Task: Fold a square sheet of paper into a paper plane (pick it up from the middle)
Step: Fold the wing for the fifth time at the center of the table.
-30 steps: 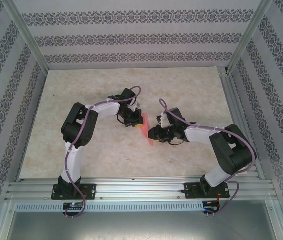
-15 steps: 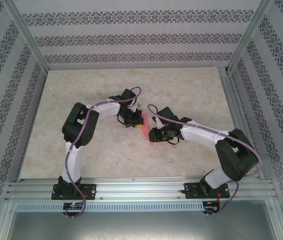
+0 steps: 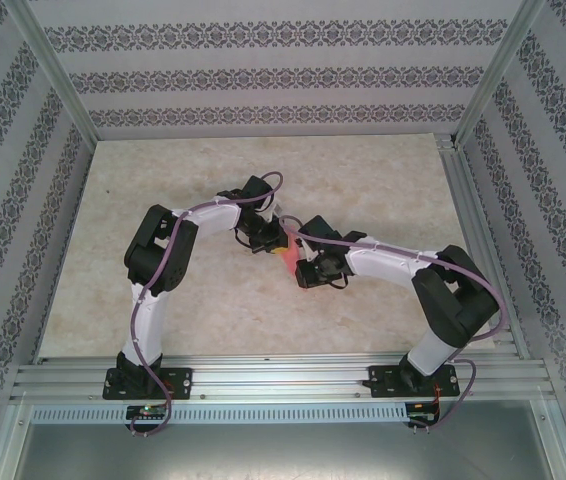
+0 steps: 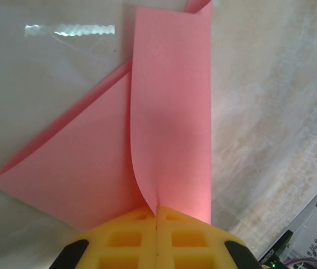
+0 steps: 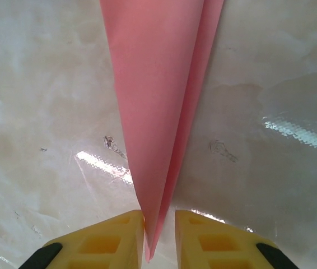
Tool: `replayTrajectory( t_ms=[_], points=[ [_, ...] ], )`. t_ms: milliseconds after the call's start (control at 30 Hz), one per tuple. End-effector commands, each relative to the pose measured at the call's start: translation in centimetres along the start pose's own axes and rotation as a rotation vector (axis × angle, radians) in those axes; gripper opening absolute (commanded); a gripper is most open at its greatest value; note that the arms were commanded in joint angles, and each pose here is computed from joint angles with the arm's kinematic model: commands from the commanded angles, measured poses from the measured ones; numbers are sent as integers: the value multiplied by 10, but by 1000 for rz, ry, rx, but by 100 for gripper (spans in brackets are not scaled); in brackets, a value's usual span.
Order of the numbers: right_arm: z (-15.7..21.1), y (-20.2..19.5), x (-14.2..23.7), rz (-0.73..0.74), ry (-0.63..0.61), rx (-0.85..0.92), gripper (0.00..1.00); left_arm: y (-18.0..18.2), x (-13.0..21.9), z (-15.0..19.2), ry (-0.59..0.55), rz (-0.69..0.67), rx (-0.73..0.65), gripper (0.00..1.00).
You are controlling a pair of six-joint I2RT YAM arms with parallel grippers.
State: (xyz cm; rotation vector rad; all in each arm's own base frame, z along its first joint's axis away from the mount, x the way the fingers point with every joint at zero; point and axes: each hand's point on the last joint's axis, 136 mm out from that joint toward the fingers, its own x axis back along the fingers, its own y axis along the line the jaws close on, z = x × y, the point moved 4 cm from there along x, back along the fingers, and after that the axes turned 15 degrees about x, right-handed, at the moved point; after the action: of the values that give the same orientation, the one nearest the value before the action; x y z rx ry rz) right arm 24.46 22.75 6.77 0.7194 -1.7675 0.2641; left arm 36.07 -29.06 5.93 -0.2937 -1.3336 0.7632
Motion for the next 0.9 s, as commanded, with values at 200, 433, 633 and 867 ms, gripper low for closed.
replayTrajectory(
  t_ms=[200, 433, 633, 867],
  points=[
    [-5, 0, -2, 54, 5, 44, 10, -2, 0, -6, 10, 18, -7, 4],
    [4, -9, -9, 132, 48, 56, 7, -2, -1, -7, 15, 14, -7, 4],
    [1, -9, -10, 149, 48, 71, 11, -2, -2, -8, 15, 13, -11, 5],
    [-2, -1, 0, 107, 15, 63, 17, 0, -1, -10, 9, -21, -27, 4]
  ],
)
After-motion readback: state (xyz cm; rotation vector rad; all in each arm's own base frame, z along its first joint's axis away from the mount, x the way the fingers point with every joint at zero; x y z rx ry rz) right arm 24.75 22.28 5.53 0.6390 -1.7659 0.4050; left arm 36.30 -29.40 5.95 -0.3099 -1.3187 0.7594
